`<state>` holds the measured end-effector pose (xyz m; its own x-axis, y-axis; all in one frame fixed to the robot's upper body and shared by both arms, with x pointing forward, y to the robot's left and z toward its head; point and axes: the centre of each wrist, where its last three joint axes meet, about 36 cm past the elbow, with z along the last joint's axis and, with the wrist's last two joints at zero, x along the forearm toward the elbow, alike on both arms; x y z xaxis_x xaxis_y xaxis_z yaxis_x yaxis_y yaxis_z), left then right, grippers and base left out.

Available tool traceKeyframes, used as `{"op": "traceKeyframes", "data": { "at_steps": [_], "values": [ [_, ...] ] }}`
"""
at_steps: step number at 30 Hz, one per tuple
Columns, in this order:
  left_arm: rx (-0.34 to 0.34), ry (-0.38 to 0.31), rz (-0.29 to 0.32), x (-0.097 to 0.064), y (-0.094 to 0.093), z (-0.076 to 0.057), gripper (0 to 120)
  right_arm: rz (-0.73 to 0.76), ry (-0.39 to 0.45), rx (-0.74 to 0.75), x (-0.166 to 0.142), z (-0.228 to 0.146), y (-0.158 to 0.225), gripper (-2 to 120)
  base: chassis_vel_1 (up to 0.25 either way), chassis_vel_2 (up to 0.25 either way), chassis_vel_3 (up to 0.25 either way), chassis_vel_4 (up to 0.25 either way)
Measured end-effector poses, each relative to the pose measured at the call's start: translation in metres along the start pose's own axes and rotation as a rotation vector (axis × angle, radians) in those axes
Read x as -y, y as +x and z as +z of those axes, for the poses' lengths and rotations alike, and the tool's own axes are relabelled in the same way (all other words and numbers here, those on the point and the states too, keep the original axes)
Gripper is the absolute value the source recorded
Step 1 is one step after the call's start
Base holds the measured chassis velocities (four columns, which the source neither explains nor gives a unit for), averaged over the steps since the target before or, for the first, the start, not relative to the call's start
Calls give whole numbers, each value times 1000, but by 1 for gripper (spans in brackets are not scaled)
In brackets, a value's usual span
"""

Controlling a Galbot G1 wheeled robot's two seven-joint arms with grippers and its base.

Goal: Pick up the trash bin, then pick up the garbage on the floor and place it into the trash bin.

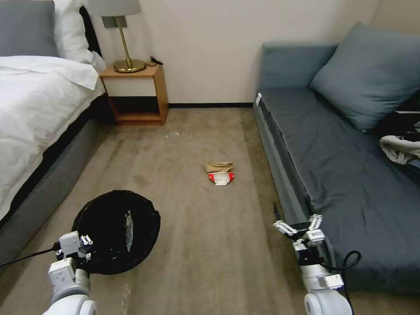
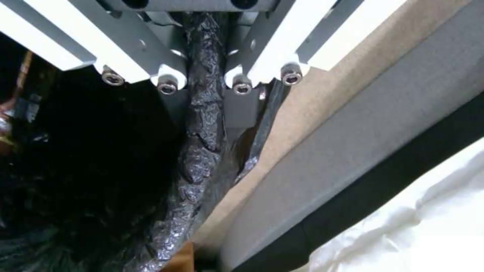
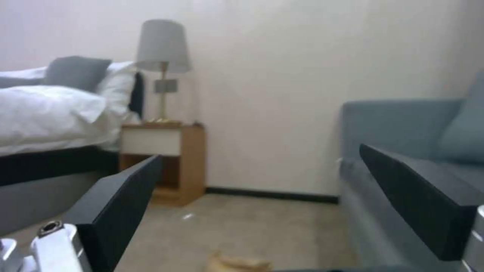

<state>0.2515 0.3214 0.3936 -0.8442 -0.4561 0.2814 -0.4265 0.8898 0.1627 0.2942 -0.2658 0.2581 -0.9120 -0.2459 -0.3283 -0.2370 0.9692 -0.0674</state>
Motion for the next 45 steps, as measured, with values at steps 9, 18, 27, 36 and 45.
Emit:
{"op": "traceKeyframes", "data": {
  "at_steps": [9, 18, 27, 36, 45],
  "values": [
    [2, -2, -1, -2, -2, 1, 4, -14, -21, -102, -17, -2, -11, 100, -14, 16, 21, -16],
    [5, 2, -3, -4, -4, 2, 4, 0, -3, -122, -19, -3, -14, 100, -193, 174, 184, -185],
    [3, 3, -1, -2, -3, 3, 4, -1, -2, -123, -20, 2, -12, 100, -264, 263, 271, -269],
    [4, 6, -5, -1, -2, 4, 4, 20, 8, -118, -21, 3, -14, 100, -290, 293, 293, -294],
    [8, 3, -8, -1, 1, 3, 4, -47, 7, -127, -35, 6, -29, 100, -207, 215, 204, -193]
  ]
}}
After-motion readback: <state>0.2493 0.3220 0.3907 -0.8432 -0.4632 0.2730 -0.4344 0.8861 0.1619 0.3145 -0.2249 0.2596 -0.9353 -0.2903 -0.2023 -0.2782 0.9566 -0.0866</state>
